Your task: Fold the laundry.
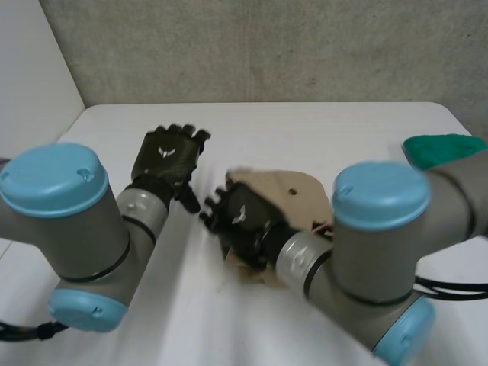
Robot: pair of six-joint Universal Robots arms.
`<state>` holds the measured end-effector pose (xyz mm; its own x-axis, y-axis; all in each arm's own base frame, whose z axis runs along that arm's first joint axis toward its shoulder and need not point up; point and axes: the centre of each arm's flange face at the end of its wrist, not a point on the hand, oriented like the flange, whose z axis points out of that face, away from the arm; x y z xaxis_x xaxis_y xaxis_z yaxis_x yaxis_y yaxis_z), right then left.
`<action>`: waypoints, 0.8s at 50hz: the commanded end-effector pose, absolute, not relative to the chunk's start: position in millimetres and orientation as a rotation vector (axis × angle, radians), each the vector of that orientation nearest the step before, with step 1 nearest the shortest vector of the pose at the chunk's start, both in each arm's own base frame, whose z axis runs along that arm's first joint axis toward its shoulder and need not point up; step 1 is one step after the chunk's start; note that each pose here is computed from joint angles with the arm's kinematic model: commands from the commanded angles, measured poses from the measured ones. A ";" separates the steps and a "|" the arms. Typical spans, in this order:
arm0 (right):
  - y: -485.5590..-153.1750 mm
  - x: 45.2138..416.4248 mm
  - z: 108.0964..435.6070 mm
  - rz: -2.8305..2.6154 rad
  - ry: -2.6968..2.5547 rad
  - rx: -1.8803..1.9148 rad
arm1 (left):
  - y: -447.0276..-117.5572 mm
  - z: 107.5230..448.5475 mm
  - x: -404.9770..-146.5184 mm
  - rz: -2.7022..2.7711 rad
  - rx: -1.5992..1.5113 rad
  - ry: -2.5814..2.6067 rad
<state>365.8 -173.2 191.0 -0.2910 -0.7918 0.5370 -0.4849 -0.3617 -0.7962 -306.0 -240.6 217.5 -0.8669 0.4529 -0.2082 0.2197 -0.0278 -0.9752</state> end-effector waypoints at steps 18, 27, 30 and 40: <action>-269.5 295.1 216.9 -1.533 2.110 -0.895 | -213.7 219.3 -387.3 1.832 -0.786 -1.920; -281.9 302.8 169.8 -1.385 2.226 -1.050 | -212.4 170.4 -394.7 1.667 -0.884 -2.159; -285.3 303.7 157.1 -1.374 2.239 -1.114 | -215.0 158.5 -391.9 1.635 -0.902 -2.237; -290.2 301.0 141.5 -1.362 2.301 -1.134 | -216.4 135.5 -382.5 1.517 -0.961 -2.375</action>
